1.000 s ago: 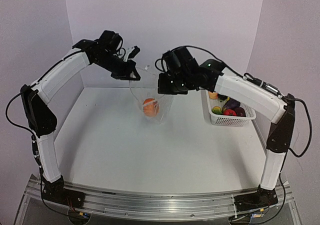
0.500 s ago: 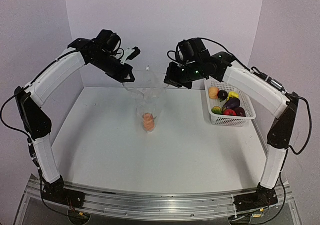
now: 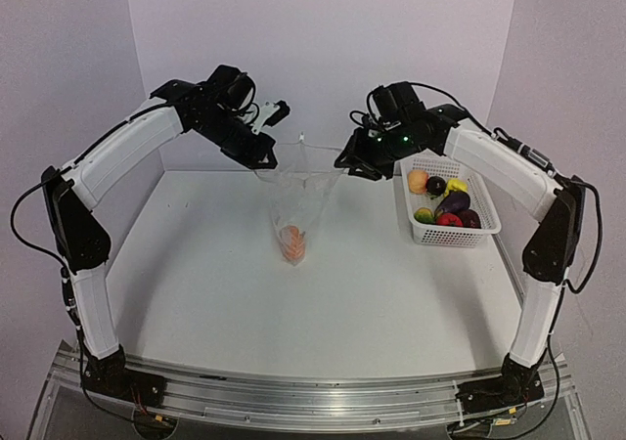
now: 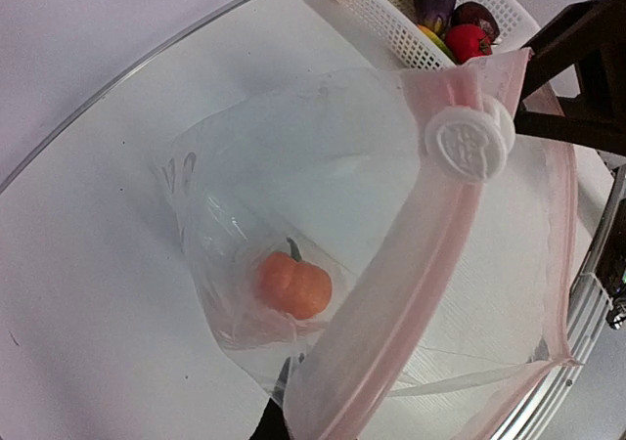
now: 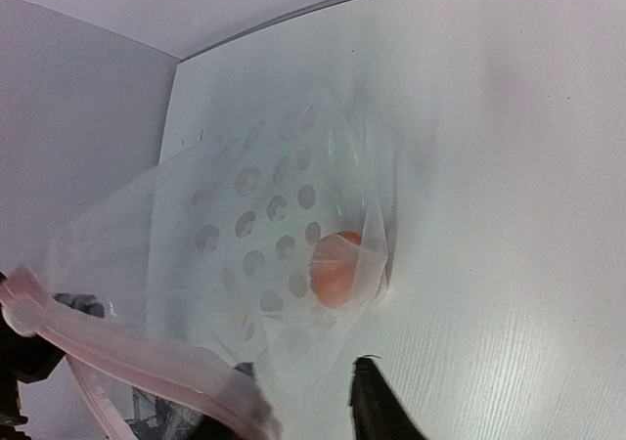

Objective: Place the food in the zip-top bag and seal the zipper

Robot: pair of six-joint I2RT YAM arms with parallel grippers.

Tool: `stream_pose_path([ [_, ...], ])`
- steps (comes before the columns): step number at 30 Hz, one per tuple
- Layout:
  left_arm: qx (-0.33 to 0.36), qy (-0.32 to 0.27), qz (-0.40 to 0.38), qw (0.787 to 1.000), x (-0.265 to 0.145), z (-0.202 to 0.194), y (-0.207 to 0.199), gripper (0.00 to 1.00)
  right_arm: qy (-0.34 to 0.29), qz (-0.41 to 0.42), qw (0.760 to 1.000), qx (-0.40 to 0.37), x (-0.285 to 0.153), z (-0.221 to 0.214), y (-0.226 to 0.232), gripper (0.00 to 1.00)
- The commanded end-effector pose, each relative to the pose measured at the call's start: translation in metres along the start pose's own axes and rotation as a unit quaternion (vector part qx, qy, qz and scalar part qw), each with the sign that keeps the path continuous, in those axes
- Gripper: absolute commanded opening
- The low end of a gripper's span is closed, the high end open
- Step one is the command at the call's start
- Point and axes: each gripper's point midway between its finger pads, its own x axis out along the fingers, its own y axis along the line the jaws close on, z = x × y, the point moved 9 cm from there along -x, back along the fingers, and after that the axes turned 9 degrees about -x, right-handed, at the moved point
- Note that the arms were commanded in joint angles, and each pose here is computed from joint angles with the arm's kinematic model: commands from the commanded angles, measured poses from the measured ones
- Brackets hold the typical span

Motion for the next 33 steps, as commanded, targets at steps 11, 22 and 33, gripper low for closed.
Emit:
stream_pose_path([
  [11, 0.027, -0.039, 0.031, 0.998, 0.02, 0.019, -0.029, 0.0, -0.019, 0.162, 0.982, -0.099, -0.108, 0.024, 0.008, 0.84],
  [22, 0.036, -0.049, 0.032, 0.998, 0.019, 0.024, -0.038, 0.0, -0.16, -0.026, 0.986, 0.046, -0.155, 0.069, -0.085, 0.83],
  [33, 0.04, -0.04, 0.036, 0.998, 0.022, 0.02, -0.036, 0.0, -0.11, -0.378, 0.908, 0.142, -0.053, 0.078, -0.259, 0.8],
])
